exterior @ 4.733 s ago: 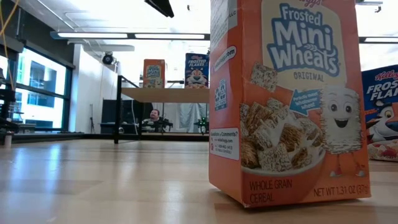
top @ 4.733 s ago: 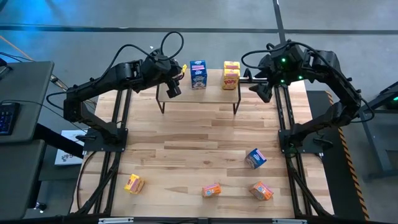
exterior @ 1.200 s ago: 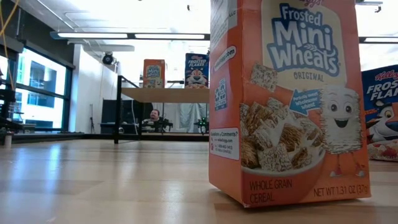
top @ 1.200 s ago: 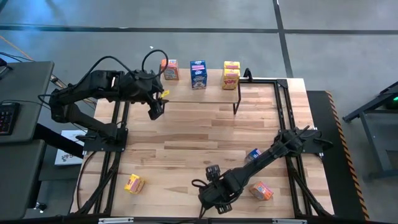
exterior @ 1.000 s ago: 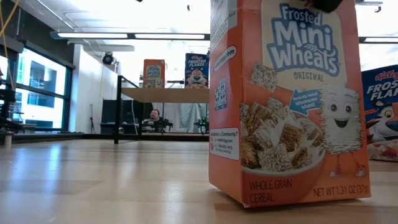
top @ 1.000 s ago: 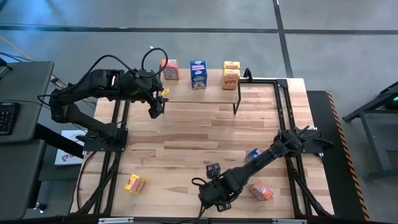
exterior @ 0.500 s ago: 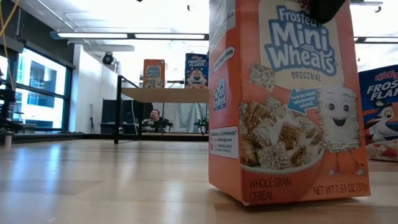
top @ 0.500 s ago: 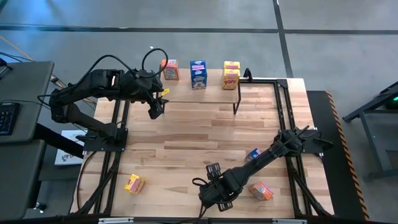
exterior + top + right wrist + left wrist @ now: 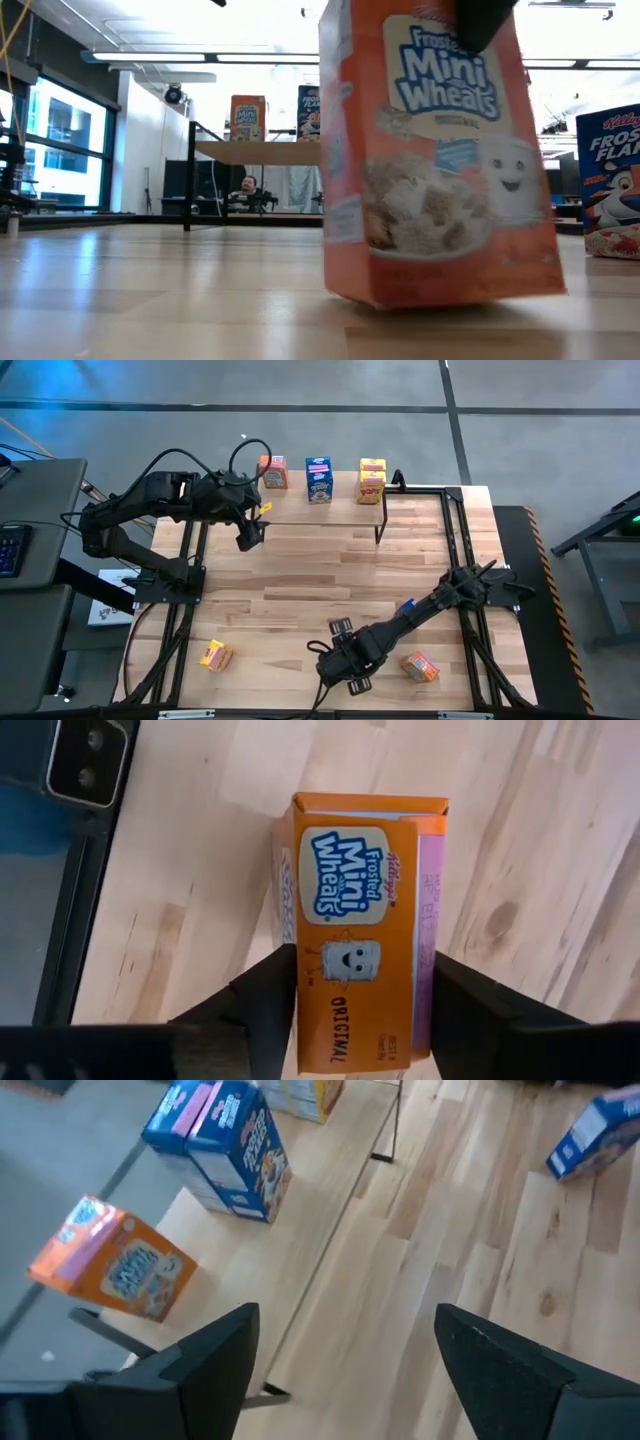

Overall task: Stack cereal on shelf
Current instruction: Put the left orange cereal box on the shelf aligned with the other orange cereal box

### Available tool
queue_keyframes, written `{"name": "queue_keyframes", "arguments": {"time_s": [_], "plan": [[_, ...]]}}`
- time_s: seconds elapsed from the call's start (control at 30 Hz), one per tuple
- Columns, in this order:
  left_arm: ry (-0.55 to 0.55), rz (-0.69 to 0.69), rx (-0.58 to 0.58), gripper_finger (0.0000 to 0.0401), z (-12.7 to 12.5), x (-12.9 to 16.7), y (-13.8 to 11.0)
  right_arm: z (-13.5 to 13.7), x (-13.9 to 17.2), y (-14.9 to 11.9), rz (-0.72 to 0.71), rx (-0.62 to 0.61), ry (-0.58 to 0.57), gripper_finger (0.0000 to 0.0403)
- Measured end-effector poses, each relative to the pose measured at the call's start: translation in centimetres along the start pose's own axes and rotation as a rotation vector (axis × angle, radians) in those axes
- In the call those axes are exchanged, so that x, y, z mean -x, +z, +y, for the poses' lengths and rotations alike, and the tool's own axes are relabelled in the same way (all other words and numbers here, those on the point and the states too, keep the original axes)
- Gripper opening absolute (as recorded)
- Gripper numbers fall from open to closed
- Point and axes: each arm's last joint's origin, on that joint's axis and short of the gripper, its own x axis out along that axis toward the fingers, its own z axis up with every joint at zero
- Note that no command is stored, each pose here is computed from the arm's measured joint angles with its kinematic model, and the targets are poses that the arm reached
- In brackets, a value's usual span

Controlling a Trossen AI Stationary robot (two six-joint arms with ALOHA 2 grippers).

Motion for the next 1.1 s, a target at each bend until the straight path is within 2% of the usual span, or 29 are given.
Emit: {"name": "queue_keyframes", "arguments": {"time_s": [0.17,0.33,0.57,0.7,0.87,1.1], "plan": [[-0.019,-0.02,-0.133,0.0294,-0.5,0.2,0.1,-1.0,0.4,0.2,-0.019,-0.023,-0.002,0.017],[-0.059,-0.029,-0.182,0.0294,-1.5,0.5,0.0,-1.6,1.1,0.3,-0.041,-0.038,-0.004,0.0167],[-0.056,-0.025,-0.068,0.0294,-1.7,0.4,0.0,-3.1,3.2,0.1,-0.083,-0.034,-0.051,0.0167],[-0.055,-0.022,-0.074,0.0294,-1.7,0.4,0.0,-4.8,4.9,-0.1,-0.117,-0.007,-0.094,0.0167],[-0.053,-0.024,-0.136,0.0294,-1.7,0.3,0.0,-7.6,7.1,-0.6,-0.146,0.031,-0.123,0.0167],[-0.062,-0.026,-0.129,0.0294,-2.0,0.4,0.0,-12.3,9.3,-1.3,-0.192,-0.04,-0.18,0.0167]]}}
